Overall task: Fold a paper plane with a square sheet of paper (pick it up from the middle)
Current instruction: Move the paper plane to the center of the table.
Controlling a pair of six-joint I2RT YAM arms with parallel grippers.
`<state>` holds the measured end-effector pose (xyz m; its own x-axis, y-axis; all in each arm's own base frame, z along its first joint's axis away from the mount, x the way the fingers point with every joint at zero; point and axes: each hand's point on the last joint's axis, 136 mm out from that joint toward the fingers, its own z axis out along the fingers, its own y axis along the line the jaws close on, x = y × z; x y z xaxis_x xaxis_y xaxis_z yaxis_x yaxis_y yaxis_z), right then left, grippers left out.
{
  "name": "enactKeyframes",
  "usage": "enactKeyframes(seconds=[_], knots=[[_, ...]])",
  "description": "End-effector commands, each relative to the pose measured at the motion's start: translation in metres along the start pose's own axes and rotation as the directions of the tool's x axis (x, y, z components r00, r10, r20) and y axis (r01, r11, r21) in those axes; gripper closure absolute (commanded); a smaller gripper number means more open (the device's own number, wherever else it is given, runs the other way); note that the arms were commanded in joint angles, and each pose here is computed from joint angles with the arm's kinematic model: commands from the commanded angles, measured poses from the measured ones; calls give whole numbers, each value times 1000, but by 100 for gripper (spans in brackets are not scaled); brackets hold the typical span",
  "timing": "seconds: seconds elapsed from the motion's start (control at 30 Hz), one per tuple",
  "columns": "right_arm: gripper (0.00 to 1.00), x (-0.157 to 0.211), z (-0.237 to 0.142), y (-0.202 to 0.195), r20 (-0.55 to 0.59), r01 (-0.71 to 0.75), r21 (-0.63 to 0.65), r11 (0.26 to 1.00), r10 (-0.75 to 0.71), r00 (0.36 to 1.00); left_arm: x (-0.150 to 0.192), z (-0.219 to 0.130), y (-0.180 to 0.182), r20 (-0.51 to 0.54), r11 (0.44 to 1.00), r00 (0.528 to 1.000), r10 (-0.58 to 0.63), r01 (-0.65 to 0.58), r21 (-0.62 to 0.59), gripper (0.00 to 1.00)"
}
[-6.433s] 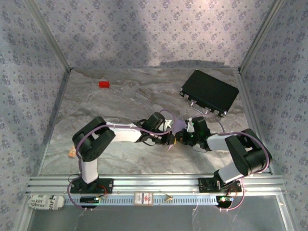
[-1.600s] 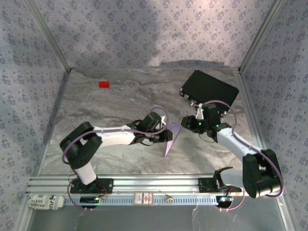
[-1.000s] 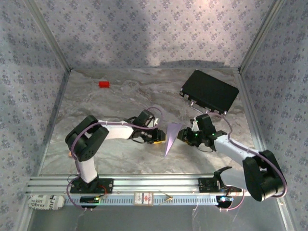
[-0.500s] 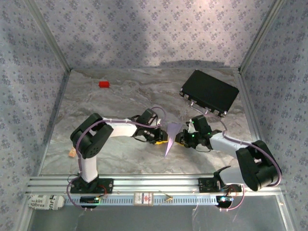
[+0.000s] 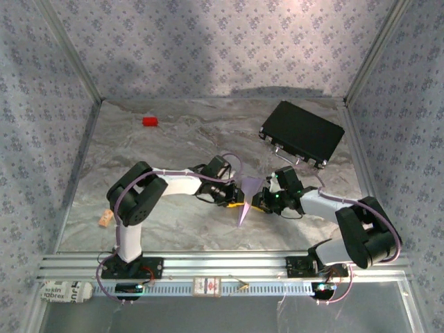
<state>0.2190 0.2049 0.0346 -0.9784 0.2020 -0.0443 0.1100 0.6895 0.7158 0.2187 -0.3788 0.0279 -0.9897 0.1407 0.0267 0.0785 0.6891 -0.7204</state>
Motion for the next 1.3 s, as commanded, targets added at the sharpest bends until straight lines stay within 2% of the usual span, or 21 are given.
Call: enactKeyframes(seconds=[0.0,0.27,0.4,0.83,0.93,1.13,1.27], knots=[[85,0,0,7,-16,29,-21,999,-29,999,6,4,-3,-34,1000,999,1,-1,6,74],[85,1,-2,5,-4,23,-22,1000,-23,1000,7,4,-8,-36,999,999,-5,7,45,75],[85,3,-5,3,3,13,-31,999,-13,1000,10,6,-7,-43,998,999,-14,17,55,81],[85,7,-8,-4,14,-9,-35,999,9,1000,17,13,-12,-79,997,997,4,2,80,80],[84,7,-9,-5,14,-13,-35,999,14,1000,17,14,-13,-81,997,997,9,-3,80,84],[84,1,-18,-4,44,-3,-19,1000,4,999,10,-1,-16,-8,999,999,33,-33,39,94],[83,-8,-31,-4,93,14,33,999,-17,996,-2,-27,-8,106,993,992,68,-57,-107,96]])
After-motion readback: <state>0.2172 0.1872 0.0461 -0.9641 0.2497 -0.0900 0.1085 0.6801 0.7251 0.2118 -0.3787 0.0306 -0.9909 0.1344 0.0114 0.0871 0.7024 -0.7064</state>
